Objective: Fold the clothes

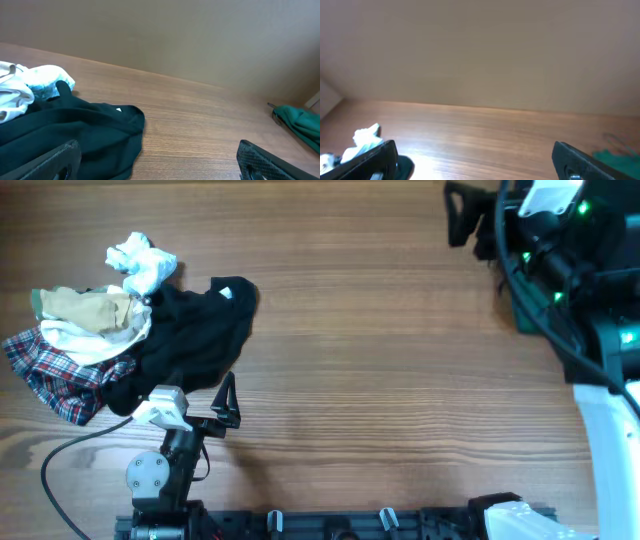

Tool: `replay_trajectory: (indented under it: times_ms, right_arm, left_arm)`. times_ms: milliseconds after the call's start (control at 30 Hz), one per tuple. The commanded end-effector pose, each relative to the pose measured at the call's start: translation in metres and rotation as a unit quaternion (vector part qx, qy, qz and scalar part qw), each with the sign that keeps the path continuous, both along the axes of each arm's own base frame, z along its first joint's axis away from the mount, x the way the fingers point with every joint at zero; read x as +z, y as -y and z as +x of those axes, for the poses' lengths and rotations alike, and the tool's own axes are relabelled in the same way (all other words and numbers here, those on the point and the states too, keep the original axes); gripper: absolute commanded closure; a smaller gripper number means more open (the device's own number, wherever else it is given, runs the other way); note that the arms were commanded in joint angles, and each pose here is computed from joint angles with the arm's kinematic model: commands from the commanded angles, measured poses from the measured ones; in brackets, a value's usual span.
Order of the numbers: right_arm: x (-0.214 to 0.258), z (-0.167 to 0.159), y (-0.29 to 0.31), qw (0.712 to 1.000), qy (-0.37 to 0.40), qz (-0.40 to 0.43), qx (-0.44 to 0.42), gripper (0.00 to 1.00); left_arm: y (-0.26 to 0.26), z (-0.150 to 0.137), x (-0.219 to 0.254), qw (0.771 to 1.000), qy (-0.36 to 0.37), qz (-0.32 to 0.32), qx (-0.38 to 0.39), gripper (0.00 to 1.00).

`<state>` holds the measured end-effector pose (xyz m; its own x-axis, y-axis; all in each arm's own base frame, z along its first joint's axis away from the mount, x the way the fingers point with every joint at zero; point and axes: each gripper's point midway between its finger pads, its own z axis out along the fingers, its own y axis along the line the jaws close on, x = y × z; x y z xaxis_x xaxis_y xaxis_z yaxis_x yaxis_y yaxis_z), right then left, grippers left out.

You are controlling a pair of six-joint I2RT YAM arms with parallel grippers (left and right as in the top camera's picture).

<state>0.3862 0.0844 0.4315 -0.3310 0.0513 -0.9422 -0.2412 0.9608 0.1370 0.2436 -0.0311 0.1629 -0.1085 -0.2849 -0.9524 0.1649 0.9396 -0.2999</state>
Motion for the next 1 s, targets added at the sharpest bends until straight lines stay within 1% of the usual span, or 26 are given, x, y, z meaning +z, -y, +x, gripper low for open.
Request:
replay_trajectory:
  times_ms: [0,33,67,100,167,267,433,567,600,700,867,967]
  right_arm:
    - [0.005,-0.021,0.002,0.998,0.052,-0.044,0.012,0.00]
    - [-0.001,-0.025,-0.004,0.994,0.081,-0.061,0.037,0.01]
    - [-0.010,-0.032,-0.015,0.986,0.125,-0.083,0.075,0.00]
    - [-0.017,-0.038,-0.020,0.978,0.163,-0.089,0.092,0.00]
    - [-0.029,-0.049,-0.018,0.969,0.218,-0.082,0.087,0.00]
    - [-0.060,-0.073,-0.011,0.957,0.269,-0.081,0.075,0.00]
    - [-0.134,-0.114,0.010,0.953,0.287,-0.084,0.049,0.01]
    - [-0.169,-0.135,0.021,0.950,0.297,-0.084,0.036,0.01]
    - [-0.185,-0.138,0.026,0.954,0.288,-0.074,0.026,0.00]
    - [-0.206,-0.140,0.036,0.960,0.274,-0.054,0.005,0.00]
    - [-0.231,-0.140,0.042,0.974,0.223,-0.049,-0.006,0.00]
    - [-0.240,-0.144,0.042,0.977,0.207,-0.047,-0.005,0.00]
  left_arm:
    - [0.000,0.000,-0.001,1.000,0.001,0.001,-0.002,0.00]
    - [0.000,0.000,-0.001,1.000,0.001,0.001,-0.002,0.00]
    - [0.000,0.000,-0.001,1.000,0.001,0.001,-0.002,0.00]
    - [0.000,0.000,-0.001,1.000,0.001,0.001,-0.002,0.00]
    - [0.000,0.000,-0.001,1.000,0.001,0.001,-0.002,0.00]
    - [0.000,0.000,-0.001,1.000,0.001,0.001,-0.002,0.00]
    - [0.000,0.000,-0.001,1.000,0.001,0.001,-0.002,0.00]
    - [0.000,0.000,-0.001,1.000,0.001,0.001,-0.002,0.00]
    - [0.001,0.000,-0.001,1.000,0.001,0.001,-0.003,0.00]
    - [0.000,0.000,-0.001,1.000,0.001,0.001,-0.002,0.00]
    - [0.000,0.000,-0.001,1.000,0.001,0.001,-0.002,0.00]
    - [0.000,0.000,-0.001,1.000,0.001,0.001,-0.002,0.00]
